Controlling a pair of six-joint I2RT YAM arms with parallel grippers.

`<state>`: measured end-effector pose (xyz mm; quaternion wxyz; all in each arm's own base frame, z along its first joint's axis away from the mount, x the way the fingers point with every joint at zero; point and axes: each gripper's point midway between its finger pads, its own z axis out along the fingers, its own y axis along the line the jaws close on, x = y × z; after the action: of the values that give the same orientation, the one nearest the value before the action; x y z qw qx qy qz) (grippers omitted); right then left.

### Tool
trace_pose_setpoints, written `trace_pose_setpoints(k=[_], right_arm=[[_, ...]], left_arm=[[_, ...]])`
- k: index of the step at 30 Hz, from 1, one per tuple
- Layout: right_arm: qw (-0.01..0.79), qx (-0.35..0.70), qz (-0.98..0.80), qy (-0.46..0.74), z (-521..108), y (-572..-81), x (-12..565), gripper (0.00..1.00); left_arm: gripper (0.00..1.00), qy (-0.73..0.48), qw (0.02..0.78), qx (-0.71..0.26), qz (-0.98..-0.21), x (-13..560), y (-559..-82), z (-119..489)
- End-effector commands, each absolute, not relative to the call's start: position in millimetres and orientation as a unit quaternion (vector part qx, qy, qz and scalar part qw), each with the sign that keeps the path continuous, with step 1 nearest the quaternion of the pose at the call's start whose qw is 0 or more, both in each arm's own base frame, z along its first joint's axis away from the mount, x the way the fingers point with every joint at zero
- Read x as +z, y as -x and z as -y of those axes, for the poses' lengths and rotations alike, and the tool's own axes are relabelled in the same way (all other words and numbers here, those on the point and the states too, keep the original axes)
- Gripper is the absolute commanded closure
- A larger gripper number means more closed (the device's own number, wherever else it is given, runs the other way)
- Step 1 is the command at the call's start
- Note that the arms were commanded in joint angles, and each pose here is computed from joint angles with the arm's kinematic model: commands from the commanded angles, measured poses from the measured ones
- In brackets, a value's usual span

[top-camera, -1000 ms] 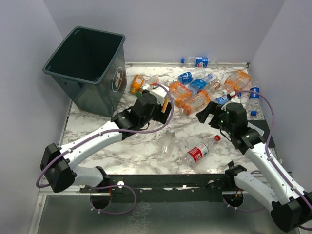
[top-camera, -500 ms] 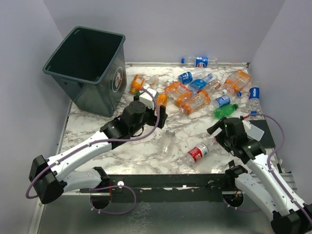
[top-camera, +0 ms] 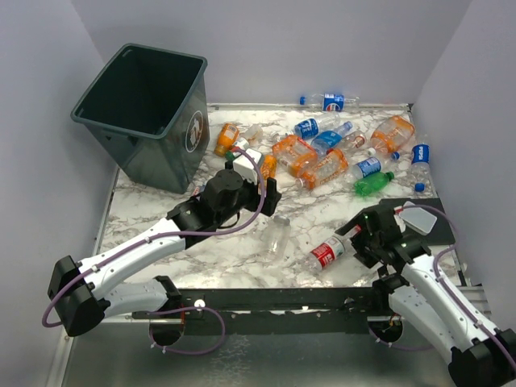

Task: Put the plastic bottles in the bin
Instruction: Pick up the plastic bottle at the center of the board.

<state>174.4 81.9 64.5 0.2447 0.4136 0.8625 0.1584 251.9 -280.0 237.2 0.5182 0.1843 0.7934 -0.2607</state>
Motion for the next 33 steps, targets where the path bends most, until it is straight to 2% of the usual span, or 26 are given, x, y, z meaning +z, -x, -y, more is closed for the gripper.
trace_pose_setpoints(k=[1,11,19,23,28,33], right_arm=[[0.21,0.15,-0.871,-0.418,-86.8,-170.3,40.8,0.0],[0.226,0.161,-0.886,-0.372,-96.1,-189.9,34.9,0.14],[0.236,0.189,-0.887,-0.349,-104.3,-192.9,37.3,0.39],[0.305,0.23,-0.88,-0.283,-112.9,-215.2,81.8,0.44],[0.424,0.328,-0.838,-0.106,-148.1,-241.9,175.2,0.48],[0.496,0.381,-0.777,0.061,-196.1,-243.7,251.1,0.49]], left_arm=[[0.01,-0.185,0.517,-0.275,-0.79,239.8,-247.5,283.8],[0.01,-0.189,0.514,-0.266,-0.794,233.2,-247.5,284.9],[0.02,-0.184,0.519,-0.259,-0.794,233.7,-249.3,282.7],[0.02,-0.175,0.526,-0.249,-0.794,234.6,-252.3,277.3],[0.03,-0.147,0.552,-0.227,-0.789,244.9,-260.1,263.4],[0.01,-0.101,0.605,-0.232,-0.755,278.2,-266.1,248.6]])
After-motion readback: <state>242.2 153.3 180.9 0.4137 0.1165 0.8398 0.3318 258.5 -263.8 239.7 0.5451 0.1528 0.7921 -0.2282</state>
